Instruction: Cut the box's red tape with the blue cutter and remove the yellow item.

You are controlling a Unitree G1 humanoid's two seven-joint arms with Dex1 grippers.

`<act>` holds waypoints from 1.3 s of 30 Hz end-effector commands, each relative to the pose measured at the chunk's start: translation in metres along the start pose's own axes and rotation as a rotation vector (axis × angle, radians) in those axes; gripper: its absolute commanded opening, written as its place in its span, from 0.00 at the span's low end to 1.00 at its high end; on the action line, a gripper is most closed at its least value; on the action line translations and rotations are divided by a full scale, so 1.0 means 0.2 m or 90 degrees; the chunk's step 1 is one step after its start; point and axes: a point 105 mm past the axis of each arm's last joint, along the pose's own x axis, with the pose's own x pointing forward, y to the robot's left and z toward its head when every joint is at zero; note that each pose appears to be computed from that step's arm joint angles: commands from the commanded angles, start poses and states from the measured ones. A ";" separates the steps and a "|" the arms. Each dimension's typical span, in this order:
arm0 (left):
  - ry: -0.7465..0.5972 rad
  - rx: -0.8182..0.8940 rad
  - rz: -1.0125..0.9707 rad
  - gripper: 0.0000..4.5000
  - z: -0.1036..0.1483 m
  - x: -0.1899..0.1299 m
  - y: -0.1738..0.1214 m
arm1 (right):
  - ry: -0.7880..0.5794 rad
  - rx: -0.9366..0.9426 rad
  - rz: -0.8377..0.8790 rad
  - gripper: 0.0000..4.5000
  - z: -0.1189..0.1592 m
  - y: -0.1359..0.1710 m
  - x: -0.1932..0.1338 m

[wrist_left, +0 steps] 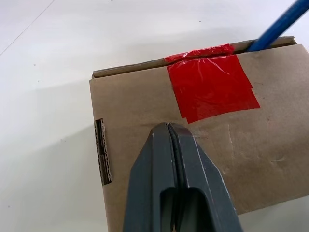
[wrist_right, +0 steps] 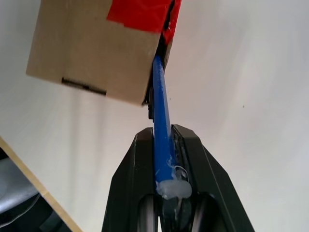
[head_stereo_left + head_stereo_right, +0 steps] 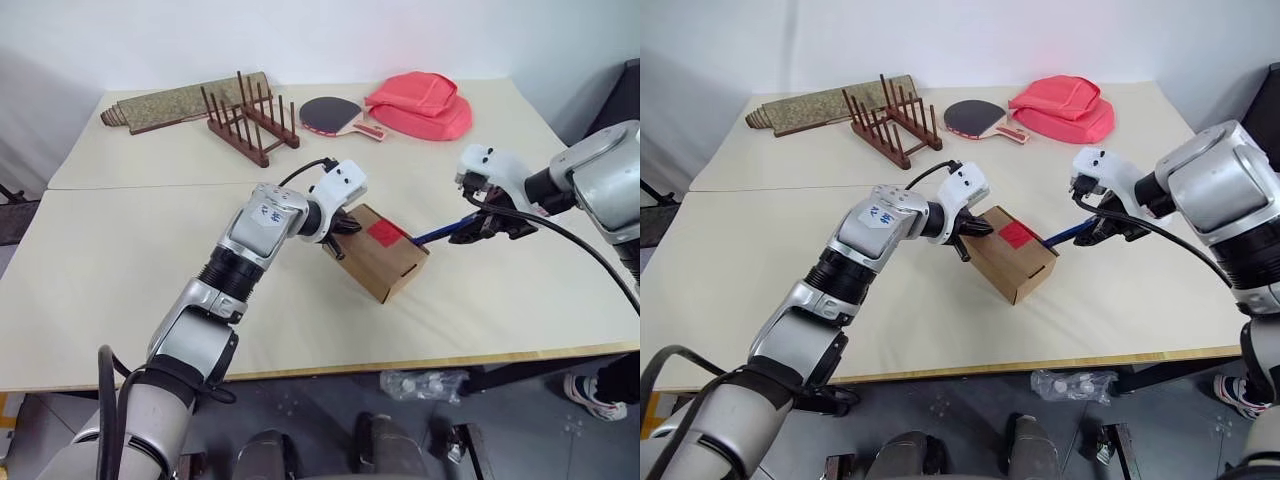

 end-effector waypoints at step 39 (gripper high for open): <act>-0.126 -0.138 -0.281 0.00 -0.03 -0.45 -0.24 | -0.419 0.206 -0.287 0.99 -0.27 -0.47 0.06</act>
